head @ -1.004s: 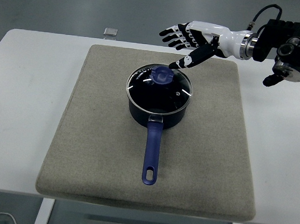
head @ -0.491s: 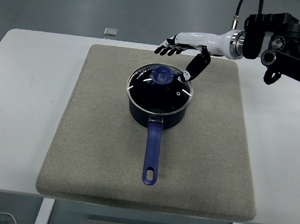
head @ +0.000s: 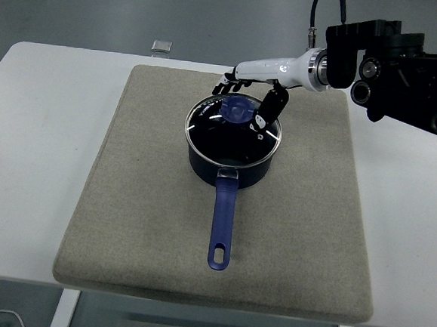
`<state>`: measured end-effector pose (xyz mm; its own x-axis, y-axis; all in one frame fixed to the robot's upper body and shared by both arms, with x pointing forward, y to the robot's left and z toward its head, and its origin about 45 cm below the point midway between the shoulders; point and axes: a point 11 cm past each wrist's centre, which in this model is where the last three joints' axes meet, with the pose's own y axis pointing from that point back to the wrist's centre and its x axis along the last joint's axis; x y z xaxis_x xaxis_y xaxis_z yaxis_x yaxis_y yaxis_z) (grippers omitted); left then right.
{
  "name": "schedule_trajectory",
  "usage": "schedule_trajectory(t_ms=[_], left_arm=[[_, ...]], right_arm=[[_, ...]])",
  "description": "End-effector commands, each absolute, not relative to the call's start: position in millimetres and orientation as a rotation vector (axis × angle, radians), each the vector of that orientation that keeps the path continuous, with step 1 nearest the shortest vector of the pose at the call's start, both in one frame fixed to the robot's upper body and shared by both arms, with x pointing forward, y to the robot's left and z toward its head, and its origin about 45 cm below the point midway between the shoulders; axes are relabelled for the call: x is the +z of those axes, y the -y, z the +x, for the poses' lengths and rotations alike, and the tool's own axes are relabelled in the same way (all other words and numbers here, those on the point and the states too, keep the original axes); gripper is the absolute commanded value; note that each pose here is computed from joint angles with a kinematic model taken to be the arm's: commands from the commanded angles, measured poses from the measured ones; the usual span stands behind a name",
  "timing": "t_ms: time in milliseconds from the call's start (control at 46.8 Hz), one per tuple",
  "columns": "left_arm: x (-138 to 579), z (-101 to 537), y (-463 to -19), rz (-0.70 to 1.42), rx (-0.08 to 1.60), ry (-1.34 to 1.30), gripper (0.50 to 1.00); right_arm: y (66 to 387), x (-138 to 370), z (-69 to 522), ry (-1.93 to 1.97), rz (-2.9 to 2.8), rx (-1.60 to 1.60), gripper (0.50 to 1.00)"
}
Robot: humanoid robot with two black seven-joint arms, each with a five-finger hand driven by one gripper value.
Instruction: Lift the pot lid and place it to the right of the pot.
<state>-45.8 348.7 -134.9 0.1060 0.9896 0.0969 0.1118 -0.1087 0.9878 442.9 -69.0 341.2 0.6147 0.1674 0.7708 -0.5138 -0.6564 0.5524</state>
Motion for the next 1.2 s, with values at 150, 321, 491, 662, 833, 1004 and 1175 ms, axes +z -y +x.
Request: schedule_trajectory(t_ms=[150, 321, 491, 662, 833, 1004, 1175], left_arm=[[-135, -46, -349, 1.418, 1.151, -1.169, 1.000], [-135, -46, -349, 1.419, 1.150, -1.168, 1.000], [-135, -46, -349, 1.419, 1.150, -1.168, 1.000], [-135, -46, -349, 1.419, 1.150, -1.168, 1.000], [-135, -46, -349, 1.418, 1.151, -1.169, 1.000], [-135, -46, -349, 1.419, 1.150, -1.168, 1.000], [-135, -46, -349, 1.418, 1.151, -1.169, 1.000]], right_arm=[[62, 331, 441, 0.233, 1.995, 1.105, 0.893], [67, 329, 445, 0.236, 1.965, 1.114, 0.889], [70, 332, 447, 0.249, 1.959, 1.117, 0.887], [65, 342, 448, 0.253, 1.955, 1.141, 0.872], [64, 343, 448, 0.251, 1.955, 1.144, 0.832], [58, 340, 445, 0.231, 1.959, 1.146, 0.819], [58, 340, 445, 0.230, 1.958, 1.148, 0.819]])
